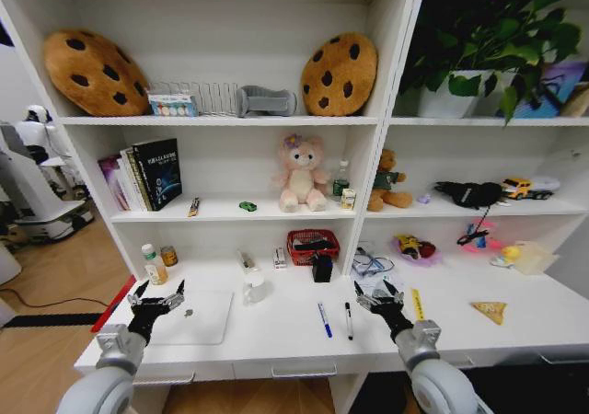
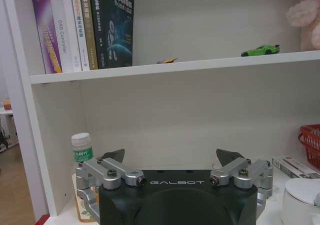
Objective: Organize the objects on the table.
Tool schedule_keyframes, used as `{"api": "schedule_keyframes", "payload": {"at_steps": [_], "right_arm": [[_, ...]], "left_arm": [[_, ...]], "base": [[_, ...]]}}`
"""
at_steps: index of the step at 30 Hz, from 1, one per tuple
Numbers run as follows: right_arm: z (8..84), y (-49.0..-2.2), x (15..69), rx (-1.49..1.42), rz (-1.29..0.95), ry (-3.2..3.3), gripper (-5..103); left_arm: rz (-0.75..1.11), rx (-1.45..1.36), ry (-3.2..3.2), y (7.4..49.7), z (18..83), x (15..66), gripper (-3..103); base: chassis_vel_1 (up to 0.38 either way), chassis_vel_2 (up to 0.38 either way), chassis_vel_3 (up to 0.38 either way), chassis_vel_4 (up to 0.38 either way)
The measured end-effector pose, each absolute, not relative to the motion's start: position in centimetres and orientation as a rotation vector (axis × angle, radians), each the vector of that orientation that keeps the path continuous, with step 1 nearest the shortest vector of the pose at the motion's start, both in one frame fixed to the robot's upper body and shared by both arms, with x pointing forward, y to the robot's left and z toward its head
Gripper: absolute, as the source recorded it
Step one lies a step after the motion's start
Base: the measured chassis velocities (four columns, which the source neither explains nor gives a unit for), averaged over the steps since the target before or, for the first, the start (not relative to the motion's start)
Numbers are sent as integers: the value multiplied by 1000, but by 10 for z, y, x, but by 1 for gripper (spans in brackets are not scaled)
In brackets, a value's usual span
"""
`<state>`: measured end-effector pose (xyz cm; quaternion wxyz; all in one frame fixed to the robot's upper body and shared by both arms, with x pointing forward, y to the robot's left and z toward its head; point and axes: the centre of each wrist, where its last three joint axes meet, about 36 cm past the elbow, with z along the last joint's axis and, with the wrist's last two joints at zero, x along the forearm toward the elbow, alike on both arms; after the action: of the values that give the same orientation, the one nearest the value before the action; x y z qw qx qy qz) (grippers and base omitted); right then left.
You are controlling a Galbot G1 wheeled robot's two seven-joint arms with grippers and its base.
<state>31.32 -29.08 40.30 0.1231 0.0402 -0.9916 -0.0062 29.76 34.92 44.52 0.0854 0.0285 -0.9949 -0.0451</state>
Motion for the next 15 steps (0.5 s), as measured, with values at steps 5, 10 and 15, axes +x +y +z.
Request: {"api": "schedule_keyframes", "payload": {"at_steps": [5, 10, 15], "right_arm": [[387, -280, 321, 163, -10, -2845, 100], [376, -269, 339, 242, 9, -2830, 100], [367, -257, 351, 304, -26, -2757, 100]], "left_arm": [[-149, 75, -2956, 351, 443, 299, 100], [-153, 74, -2943, 352, 440, 297, 100], [-155, 72, -2937, 352, 438, 296, 100]], "base": [[0, 0, 0, 0], [0, 0, 0, 0], [0, 0, 0, 0]]}}
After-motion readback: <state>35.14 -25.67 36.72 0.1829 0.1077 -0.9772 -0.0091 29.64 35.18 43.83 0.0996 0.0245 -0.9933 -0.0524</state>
